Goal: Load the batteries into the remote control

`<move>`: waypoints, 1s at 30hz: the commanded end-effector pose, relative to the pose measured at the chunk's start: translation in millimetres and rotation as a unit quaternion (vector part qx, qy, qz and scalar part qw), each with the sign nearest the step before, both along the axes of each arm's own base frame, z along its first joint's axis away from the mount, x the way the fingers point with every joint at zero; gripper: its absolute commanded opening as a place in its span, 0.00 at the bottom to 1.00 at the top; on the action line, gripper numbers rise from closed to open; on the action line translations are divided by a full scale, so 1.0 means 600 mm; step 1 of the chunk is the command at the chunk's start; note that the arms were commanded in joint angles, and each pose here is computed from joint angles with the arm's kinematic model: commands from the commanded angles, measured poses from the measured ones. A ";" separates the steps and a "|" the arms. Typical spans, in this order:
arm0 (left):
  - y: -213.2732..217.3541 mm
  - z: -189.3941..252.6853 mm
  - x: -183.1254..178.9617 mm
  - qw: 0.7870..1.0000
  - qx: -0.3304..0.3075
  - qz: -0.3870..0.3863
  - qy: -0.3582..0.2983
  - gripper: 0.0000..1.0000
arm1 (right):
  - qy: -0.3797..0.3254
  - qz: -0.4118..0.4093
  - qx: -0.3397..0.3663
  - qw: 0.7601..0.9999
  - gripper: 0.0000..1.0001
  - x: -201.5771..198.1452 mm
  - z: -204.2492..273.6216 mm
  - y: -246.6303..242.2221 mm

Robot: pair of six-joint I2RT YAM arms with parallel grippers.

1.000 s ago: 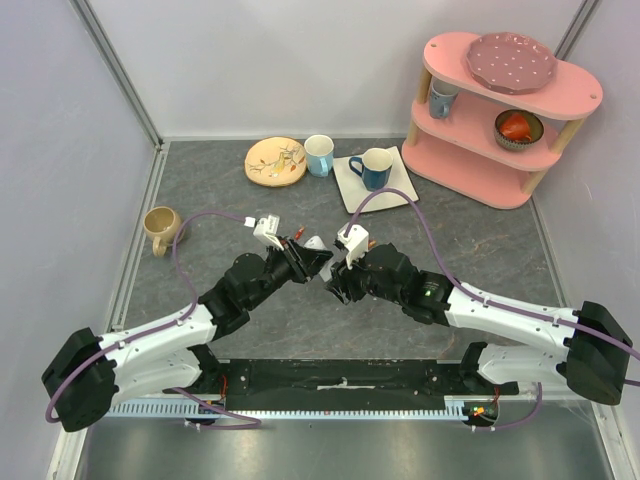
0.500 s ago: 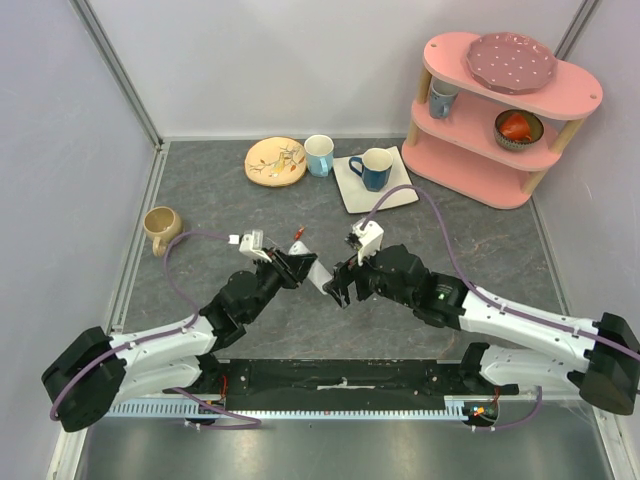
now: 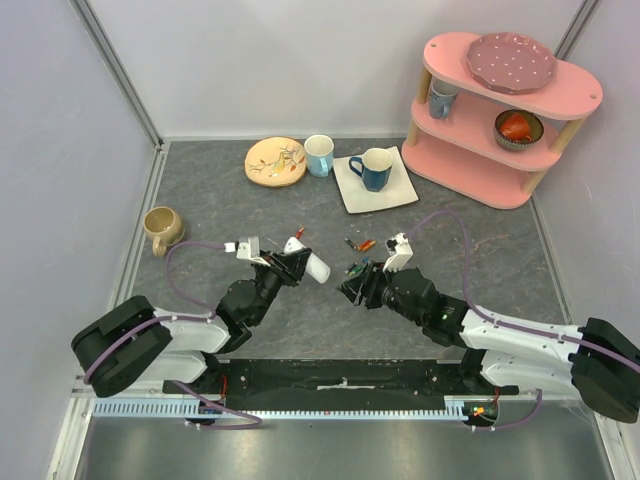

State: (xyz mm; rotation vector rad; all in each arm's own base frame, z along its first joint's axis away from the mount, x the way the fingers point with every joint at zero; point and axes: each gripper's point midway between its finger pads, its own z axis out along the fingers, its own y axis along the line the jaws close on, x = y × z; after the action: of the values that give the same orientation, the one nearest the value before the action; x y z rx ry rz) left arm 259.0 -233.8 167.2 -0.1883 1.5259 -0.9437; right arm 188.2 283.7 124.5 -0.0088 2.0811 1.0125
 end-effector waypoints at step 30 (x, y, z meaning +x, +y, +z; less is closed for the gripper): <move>0.003 0.008 0.019 0.998 -0.020 0.030 -0.057 0.02 | 0.080 0.045 0.145 0.985 0.54 0.057 -0.041 0.074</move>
State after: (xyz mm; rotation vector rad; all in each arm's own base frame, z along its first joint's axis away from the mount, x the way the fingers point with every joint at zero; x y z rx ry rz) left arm 265.9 -236.8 95.1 -0.1170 1.6958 -0.7891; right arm 219.9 314.1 78.7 0.1424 2.1551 1.2727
